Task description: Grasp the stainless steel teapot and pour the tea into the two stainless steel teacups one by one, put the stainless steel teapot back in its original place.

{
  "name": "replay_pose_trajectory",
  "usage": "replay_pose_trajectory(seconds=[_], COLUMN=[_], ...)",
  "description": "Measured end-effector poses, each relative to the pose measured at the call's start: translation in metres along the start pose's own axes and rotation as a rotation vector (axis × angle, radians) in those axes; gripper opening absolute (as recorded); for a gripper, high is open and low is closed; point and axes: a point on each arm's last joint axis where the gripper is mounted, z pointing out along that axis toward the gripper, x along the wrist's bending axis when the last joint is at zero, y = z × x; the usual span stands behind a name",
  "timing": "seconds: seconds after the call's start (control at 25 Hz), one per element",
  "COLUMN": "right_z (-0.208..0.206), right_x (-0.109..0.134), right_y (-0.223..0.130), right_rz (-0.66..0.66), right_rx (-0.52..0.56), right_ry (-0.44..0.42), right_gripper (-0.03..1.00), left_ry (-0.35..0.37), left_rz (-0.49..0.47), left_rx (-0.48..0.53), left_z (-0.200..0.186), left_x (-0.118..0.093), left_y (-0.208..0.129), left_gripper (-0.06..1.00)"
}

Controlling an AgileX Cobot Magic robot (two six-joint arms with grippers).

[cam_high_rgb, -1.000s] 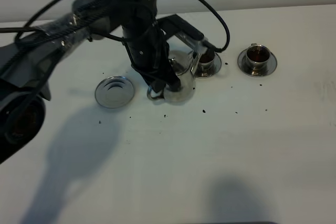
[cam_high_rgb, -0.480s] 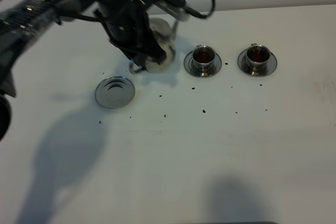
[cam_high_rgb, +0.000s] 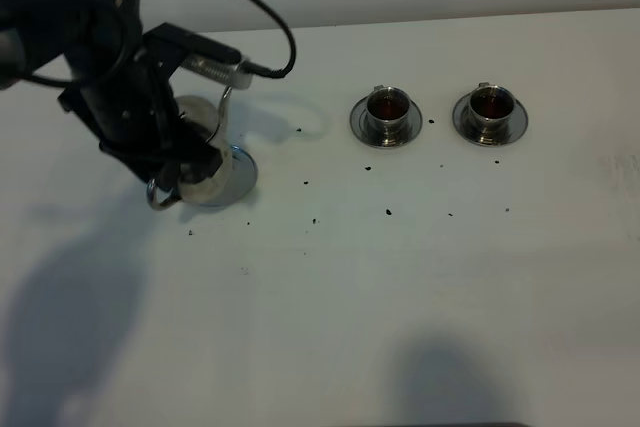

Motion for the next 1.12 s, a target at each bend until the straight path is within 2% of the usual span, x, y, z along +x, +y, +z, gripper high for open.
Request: replay_pose_trajectory(seconds=[0.16,0.4,0.6,0.88,1.12], right_z=[0.000,0.000,0.000,0.000,0.000], right_x=[0.000,0.000,0.000,0.000,0.000], right_y=[0.000,0.000,0.000,0.000,0.000], right_rz=[0.000,0.000,0.000,0.000,0.000], right_rx=[0.000,0.000,0.000,0.000,0.000], right_ry=[0.000,0.000,0.000,0.000,0.000], right_gripper=[0.44,0.44,0.44,0.44,0.44], left_ry=[0.001,0.008,0.002,-0.010,-0.016], left_rz=[-0.052,-0.123,-0.181,-0.203,-0.208], left_rx=[-0.036,-0.121,-0.115,-0.160,-0.156], left_z=[0.017,0.021,0.032,0.040,0.049], left_x=[0.006,0.007,0.006,0.004,0.002], left_y=[-0.010,-0.004,0.000,0.007,0.010], left_gripper=[0.23,0.23,0.23,0.23,0.23])
